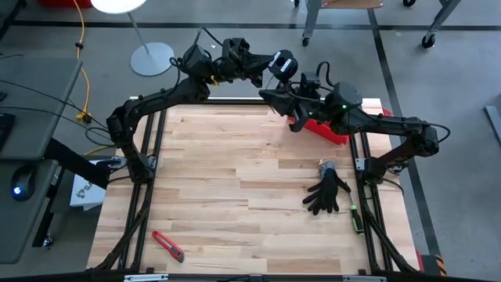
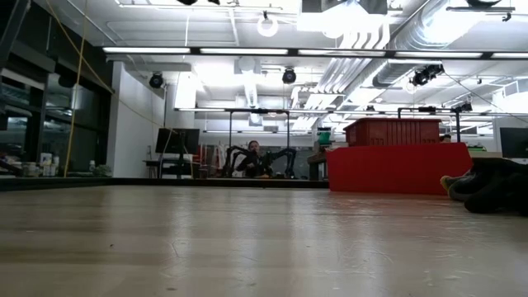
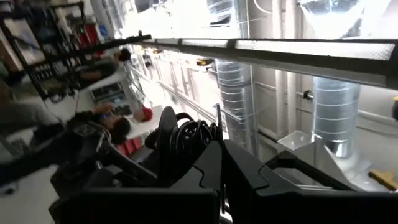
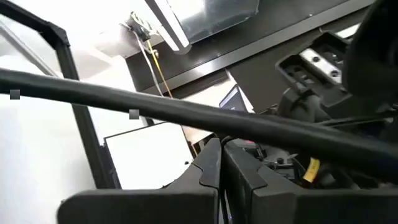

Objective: Coil cords
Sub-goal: Coil the black wire on the spool

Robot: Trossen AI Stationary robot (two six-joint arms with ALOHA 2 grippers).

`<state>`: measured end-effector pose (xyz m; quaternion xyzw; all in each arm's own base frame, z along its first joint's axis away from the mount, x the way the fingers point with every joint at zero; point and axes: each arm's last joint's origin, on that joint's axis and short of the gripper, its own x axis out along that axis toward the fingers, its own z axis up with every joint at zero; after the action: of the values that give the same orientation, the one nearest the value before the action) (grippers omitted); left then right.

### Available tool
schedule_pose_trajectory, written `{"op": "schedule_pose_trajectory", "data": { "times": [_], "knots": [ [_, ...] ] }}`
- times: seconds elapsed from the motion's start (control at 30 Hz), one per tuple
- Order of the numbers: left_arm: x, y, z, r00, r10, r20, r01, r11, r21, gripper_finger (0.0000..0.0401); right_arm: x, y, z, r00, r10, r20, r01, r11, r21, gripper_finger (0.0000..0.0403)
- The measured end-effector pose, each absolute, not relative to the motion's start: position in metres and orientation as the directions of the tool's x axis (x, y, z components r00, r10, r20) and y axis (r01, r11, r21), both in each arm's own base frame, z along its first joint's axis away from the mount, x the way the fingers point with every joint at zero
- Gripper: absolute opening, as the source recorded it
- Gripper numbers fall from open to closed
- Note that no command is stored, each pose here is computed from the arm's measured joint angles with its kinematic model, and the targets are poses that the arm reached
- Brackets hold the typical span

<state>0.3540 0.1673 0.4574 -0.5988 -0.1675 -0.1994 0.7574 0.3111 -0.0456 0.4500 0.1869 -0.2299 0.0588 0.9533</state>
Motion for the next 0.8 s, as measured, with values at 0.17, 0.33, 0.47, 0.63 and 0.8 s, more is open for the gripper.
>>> {"op": "schedule_pose_trajectory", "data": {
  "times": [0.17, 0.33, 0.47, 0.63, 0.8],
  "knots": [
    [0.345, 0.181, 0.457, 0.870, -0.157, 0.467, 0.493, 0.281, -0.823, 0.0000, 0.311, -0.046, 0.449, 0.891, 0.045, 0.452, -0.212, 0.921, 0.326, 0.0000],
    [0.329, 0.187, 0.466, 0.866, -0.243, 0.436, 0.497, 0.342, -0.797, 0.0000, 0.312, -0.045, 0.446, 0.909, 0.084, 0.407, -0.232, 0.916, 0.328, 0.0000],
    [0.313, 0.188, 0.476, 0.863, -0.290, 0.414, 0.504, 0.423, -0.753, 0.0000, 0.313, -0.044, 0.444, 0.920, 0.097, 0.379, -0.234, 0.913, 0.334, 0.0000],
    [0.299, 0.188, 0.478, 0.883, -0.371, 0.289, 0.453, 0.508, -0.733, 0.0000, 0.314, -0.046, 0.439, 0.938, 0.107, 0.331, -0.227, 0.910, 0.348, 0.0000],
    [0.288, 0.181, 0.475, 0.882, -0.447, 0.153, 0.409, 0.561, -0.720, 0.0000, 0.314, -0.054, 0.435, 0.950, 0.126, 0.287, -0.236, 0.890, 0.390, 0.0000]
  ]
}}
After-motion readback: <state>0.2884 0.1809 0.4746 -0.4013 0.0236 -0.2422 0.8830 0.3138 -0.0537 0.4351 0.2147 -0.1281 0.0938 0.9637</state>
